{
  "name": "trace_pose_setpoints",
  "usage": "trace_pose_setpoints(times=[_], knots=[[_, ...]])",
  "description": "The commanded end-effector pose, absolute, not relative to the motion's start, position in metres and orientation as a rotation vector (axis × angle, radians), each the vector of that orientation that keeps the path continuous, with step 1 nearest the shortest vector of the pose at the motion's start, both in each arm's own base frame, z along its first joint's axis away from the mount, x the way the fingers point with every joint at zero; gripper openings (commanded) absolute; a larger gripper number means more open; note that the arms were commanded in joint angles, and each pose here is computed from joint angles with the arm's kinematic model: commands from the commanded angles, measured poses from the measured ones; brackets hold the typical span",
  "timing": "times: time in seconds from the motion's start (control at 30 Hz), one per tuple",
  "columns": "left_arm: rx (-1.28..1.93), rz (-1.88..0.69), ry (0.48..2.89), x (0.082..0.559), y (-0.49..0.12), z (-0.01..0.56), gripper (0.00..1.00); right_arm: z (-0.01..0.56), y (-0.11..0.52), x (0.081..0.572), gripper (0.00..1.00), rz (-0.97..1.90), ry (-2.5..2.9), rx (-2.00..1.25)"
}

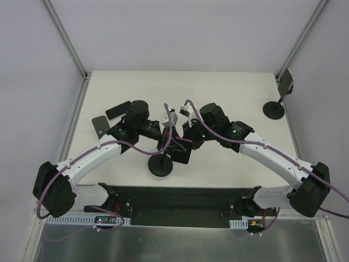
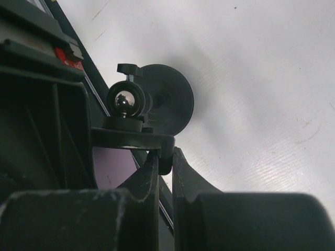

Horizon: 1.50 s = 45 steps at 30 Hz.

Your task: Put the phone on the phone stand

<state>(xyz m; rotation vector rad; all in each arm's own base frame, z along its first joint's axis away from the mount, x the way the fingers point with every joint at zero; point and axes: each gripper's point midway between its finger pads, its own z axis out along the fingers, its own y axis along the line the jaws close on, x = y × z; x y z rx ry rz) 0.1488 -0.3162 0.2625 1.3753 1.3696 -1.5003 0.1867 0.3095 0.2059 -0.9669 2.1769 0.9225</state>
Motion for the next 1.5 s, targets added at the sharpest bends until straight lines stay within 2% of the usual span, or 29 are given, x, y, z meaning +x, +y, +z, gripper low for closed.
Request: trace_pose_setpoints(times=[0.0, 0.33, 0.47, 0.5, 0.6, 0.73, 0.9, 1.1, 1.2, 1.4, 1.47], knots=[[1.355, -1.426, 1.303, 0.164, -0.31, 0.28, 0.0, 0.25, 0.31, 0.165, 0.0, 1.08, 2.009, -1.034], [1.342, -1.435, 1.318, 0.165, -0.31, 0.281, 0.0, 0.243, 0.297, 0.171, 0.0, 1.04, 2.002, -1.035], [1.179, -1.236, 1.452, 0.201, -0.309, 0.275, 0.0, 0.24, 0.286, 0.187, 0.0, 0.925, 2.066, -0.891], [1.064, -1.08, 1.529, 0.228, -0.302, 0.269, 0.0, 0.241, 0.283, 0.191, 0.0, 0.902, 2.073, -0.85], [0.858, -0.82, 1.631, 0.27, -0.278, 0.261, 0.0, 0.243, 0.279, 0.208, 0.0, 0.81, 2.098, -0.687], [0.702, -0.67, 1.685, 0.294, -0.258, 0.254, 0.0, 0.252, 0.266, 0.238, 0.01, 0.543, 2.09, -0.367], [0.604, -0.564, 1.718, 0.306, -0.247, 0.239, 0.0, 0.259, 0.263, 0.237, 0.0, 0.317, 2.065, -0.151], [0.521, -0.397, 1.758, 0.323, -0.235, 0.213, 0.0, 0.274, 0.255, 0.223, 0.01, 0.049, 1.991, -0.059], [0.484, -0.379, 1.787, 0.329, -0.235, 0.201, 0.0, 0.269, 0.263, 0.212, 0.0, 0.053, 1.995, -0.007], [0.508, -0.503, 1.813, 0.319, -0.253, 0.193, 0.0, 0.257, 0.282, 0.195, 0.0, 0.138, 2.026, -0.02], [0.524, -0.522, 1.819, 0.318, -0.257, 0.188, 0.0, 0.261, 0.288, 0.186, 0.0, 0.238, 2.012, -0.042]])
